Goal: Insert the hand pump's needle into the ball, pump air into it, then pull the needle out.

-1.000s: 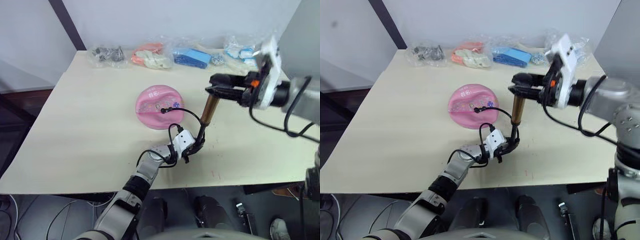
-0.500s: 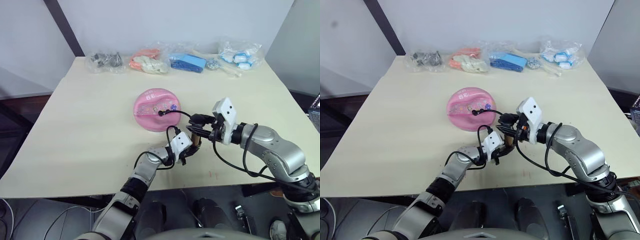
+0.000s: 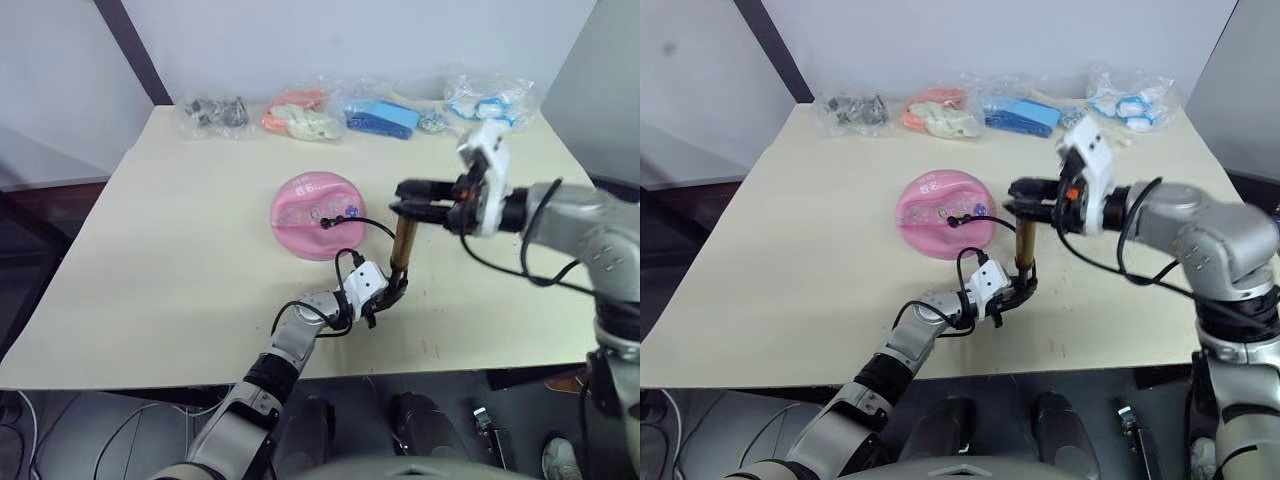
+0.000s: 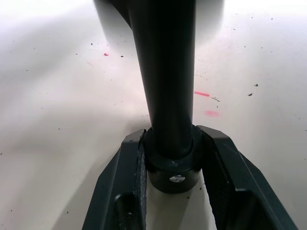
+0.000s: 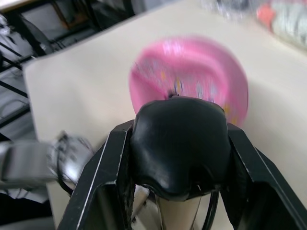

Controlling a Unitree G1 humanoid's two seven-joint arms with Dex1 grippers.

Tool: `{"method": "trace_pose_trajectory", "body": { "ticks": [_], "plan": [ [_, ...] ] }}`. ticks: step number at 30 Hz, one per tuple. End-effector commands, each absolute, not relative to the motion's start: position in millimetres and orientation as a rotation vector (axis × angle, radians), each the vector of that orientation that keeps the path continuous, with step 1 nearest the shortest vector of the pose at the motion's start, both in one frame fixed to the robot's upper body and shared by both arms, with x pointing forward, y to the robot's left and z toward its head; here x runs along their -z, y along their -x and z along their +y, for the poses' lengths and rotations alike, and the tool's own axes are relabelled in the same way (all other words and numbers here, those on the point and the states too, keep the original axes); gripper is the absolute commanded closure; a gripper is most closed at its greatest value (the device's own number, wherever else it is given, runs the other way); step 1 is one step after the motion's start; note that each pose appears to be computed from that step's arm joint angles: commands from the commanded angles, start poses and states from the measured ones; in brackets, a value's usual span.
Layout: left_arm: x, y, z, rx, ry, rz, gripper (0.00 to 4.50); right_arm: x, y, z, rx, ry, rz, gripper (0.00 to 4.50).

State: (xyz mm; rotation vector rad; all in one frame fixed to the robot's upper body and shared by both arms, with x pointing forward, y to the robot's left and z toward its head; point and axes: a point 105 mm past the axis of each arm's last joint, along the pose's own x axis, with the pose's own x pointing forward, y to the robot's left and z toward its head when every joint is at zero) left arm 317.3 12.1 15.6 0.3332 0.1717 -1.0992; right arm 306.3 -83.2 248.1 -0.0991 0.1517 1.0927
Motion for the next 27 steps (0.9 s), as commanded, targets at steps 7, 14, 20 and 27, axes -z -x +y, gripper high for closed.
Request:
{"method": "trace_pose_trajectory", "body": {
  "ticks": [7, 14, 20, 27],
  "plan": [
    [14, -304, 19, 1.124, -0.355, 0.284, 3.4, -336, -293, -105, -1.035, 0.177, -0.089, 2.78],
    [14, -304, 19, 1.126, -0.357, 0.285, 3.4, -290, -297, -102, -1.038, 0.187, 0.028, 2.78],
    [12, -304, 19, 1.129, -0.358, 0.28, 3.4, -187, -306, -92, -1.049, 0.128, 0.221, 2.78],
    [11, -303, 18, 1.13, -0.356, 0.278, 3.4, -106, -302, -69, -1.079, 0.094, 0.366, 2.81]
  ]
}}
